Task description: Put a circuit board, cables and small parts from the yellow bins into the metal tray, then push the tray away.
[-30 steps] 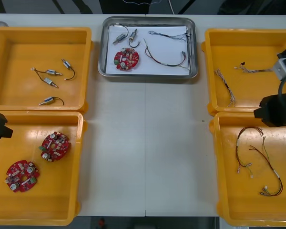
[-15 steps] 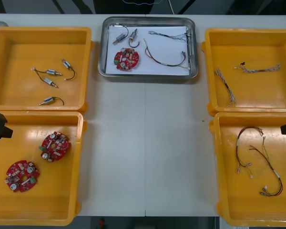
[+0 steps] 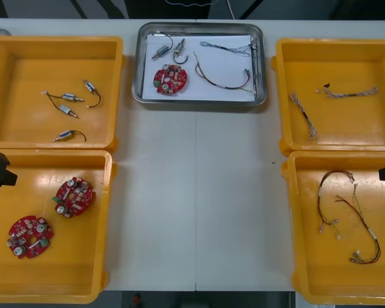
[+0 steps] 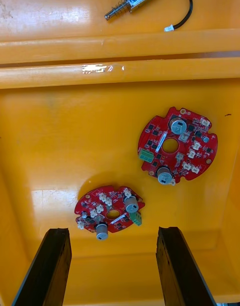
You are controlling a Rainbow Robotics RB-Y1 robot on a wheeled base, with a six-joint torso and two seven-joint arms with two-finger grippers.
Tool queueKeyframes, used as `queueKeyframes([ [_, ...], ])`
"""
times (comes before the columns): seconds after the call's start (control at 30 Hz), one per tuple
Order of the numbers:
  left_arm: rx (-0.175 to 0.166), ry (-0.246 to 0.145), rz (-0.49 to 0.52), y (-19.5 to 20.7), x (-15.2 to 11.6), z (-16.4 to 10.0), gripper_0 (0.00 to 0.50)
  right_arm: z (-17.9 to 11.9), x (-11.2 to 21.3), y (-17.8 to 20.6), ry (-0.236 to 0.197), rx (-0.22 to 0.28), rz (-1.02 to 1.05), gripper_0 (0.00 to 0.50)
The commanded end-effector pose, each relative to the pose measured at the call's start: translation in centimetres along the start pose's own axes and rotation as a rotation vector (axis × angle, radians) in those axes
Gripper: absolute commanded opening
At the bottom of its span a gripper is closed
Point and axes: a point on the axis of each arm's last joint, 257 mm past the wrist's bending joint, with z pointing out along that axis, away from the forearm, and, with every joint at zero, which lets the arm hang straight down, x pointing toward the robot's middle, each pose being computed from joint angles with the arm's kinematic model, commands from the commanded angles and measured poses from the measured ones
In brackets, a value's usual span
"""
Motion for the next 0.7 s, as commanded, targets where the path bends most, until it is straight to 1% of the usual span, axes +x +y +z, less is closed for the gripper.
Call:
queueKeyframes([
  [0.03,-0.045,-0.018,0.106,1.48,-0.17,-1.38,0.500,-0.05,0.52,-0.63,0.018,0.029,0.024,0.500],
  [0.7,-0.045,-0.018,0.106,1.48,-0.17,-1.38,0.500,-0.05,0.52,-0.63,0.018,0.029,0.024,0.500],
])
